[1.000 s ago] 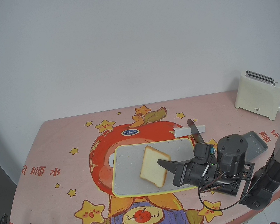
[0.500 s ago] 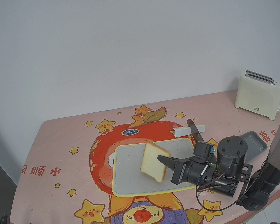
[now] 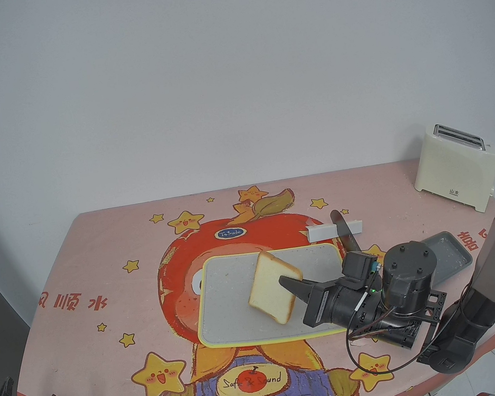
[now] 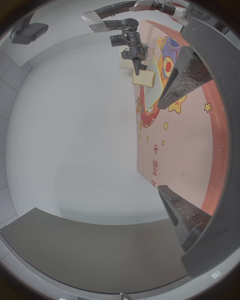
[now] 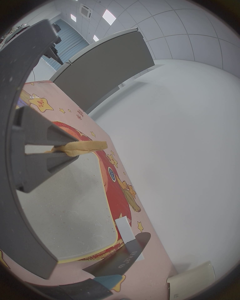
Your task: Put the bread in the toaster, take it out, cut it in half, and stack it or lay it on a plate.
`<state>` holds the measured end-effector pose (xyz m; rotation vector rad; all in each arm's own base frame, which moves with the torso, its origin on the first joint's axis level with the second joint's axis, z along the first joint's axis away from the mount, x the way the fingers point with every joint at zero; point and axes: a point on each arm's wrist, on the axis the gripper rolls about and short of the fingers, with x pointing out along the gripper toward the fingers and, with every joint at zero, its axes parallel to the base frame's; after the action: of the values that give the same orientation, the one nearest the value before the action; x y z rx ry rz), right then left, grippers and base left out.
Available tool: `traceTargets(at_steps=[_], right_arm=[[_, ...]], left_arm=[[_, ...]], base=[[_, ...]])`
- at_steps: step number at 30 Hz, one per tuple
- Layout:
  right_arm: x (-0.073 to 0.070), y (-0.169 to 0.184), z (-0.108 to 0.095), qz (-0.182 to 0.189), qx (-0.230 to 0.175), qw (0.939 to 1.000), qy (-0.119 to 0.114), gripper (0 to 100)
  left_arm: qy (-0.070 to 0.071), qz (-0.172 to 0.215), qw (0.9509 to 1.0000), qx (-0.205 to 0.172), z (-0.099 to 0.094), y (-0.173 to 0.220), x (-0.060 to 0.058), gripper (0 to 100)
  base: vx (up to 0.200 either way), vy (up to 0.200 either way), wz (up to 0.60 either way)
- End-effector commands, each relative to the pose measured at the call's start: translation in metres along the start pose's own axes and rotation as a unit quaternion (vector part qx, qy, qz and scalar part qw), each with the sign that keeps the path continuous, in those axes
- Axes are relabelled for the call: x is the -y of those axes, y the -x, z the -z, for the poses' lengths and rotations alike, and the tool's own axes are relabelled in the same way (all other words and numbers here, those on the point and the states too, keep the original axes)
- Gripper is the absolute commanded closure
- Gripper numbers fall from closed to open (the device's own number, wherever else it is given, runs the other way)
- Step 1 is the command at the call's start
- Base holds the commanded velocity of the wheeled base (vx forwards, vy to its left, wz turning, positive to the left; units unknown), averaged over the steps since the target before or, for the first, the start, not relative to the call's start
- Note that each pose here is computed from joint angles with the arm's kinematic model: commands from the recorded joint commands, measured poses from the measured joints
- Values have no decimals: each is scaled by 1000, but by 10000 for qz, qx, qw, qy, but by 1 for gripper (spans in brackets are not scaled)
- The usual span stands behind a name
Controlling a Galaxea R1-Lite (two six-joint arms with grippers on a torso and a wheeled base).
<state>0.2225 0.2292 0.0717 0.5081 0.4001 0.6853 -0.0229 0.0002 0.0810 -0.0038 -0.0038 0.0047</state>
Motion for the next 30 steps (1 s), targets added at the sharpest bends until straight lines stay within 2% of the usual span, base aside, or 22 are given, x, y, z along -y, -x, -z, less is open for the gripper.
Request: traceTargets(at_steps=[1,17,18,25,30], right_arm=[[0,0,0,7,-2,10000,-1,100],[0,3,2,41,-90,10000,7,100],[0,3,2,41,-90,10000,7,0],[-1,5,-2,31,-23,10000,8,0],[-1,11,-3,116,-122,9997,197,0]], left_arm=[[4,0,10000,-4,5,0,0,0],[-4,0,10000,-4,5,0,0,0],[-4,0,10000,-4,5,0,0,0],[4,0,10000,-4,5,0,0,0],[4,-7,10000,-4,5,0,0,0]], base=[[0,0,0],[0,0,0],[0,0,0],[0,0,0],[0,0,0]])
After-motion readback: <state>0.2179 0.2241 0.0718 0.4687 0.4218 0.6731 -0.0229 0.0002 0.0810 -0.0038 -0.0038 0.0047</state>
